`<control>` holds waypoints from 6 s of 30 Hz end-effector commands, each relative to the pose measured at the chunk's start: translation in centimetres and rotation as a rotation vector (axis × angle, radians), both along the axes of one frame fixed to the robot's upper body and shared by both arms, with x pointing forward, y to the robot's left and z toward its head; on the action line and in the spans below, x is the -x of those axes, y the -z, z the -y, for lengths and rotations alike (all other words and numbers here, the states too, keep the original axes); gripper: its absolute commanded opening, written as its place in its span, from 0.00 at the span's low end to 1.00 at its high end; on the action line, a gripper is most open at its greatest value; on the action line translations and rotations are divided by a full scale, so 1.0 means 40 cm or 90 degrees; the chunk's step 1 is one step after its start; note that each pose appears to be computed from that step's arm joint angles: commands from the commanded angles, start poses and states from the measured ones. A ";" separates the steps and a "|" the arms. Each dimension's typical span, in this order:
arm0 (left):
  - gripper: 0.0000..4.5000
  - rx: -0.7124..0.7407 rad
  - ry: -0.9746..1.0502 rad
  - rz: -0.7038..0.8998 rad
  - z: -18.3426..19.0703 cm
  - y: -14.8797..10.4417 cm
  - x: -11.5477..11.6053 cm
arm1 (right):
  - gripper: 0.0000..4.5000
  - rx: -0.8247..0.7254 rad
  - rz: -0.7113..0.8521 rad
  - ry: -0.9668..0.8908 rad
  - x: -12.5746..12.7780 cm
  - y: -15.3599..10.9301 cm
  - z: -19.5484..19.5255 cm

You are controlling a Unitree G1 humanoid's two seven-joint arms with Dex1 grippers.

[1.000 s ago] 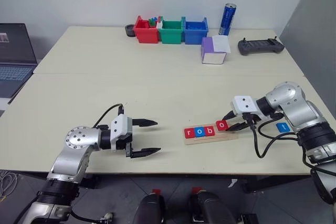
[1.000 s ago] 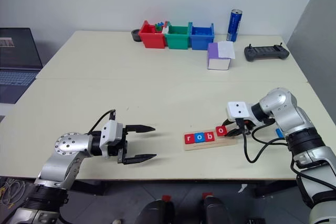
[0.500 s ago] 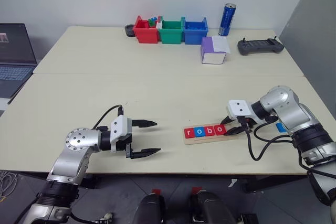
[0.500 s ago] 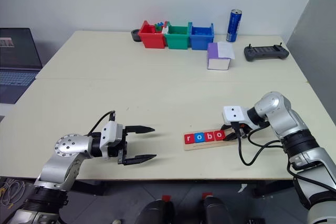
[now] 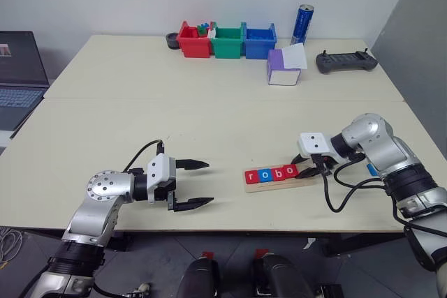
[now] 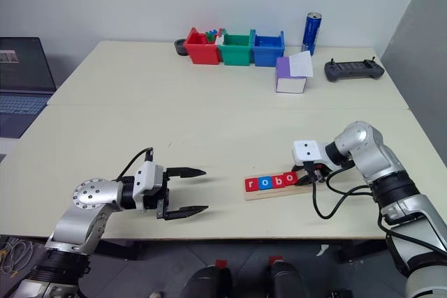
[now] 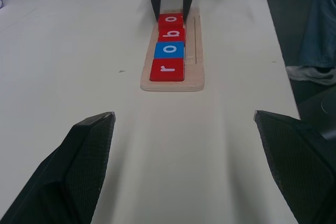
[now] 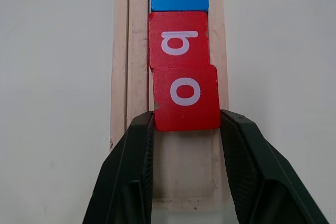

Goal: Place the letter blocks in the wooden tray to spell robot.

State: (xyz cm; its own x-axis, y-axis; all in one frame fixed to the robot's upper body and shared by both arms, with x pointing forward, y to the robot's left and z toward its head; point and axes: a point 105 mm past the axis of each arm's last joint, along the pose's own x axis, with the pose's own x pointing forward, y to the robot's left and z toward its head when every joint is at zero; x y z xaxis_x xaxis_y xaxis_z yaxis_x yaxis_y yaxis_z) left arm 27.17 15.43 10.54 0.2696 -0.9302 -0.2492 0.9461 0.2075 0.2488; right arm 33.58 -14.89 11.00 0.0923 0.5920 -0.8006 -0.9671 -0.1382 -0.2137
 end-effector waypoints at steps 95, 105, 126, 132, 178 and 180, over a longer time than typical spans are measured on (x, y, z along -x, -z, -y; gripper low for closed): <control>1.00 -0.004 0.004 0.023 -0.001 -0.023 0.002 | 0.01 -0.076 -0.007 0.095 -0.020 -0.015 0.030; 1.00 -0.004 0.006 0.024 0.001 -0.024 -0.001 | 0.01 -0.083 0.030 0.114 -0.042 -0.048 0.052; 1.00 -0.006 0.013 0.024 0.003 -0.022 0.002 | 0.01 -0.059 -0.031 0.060 0.015 0.009 0.059; 1.00 -0.006 0.012 0.021 0.003 -0.020 0.006 | 0.01 -0.064 -0.039 0.050 0.025 0.015 0.042; 1.00 -0.008 0.018 0.017 -0.006 -0.020 0.001 | 0.44 -0.369 0.131 0.641 0.036 -0.192 0.327; 1.00 -0.008 0.023 0.017 -0.004 -0.019 -0.004 | 0.60 -0.389 0.152 0.724 0.064 -0.182 0.372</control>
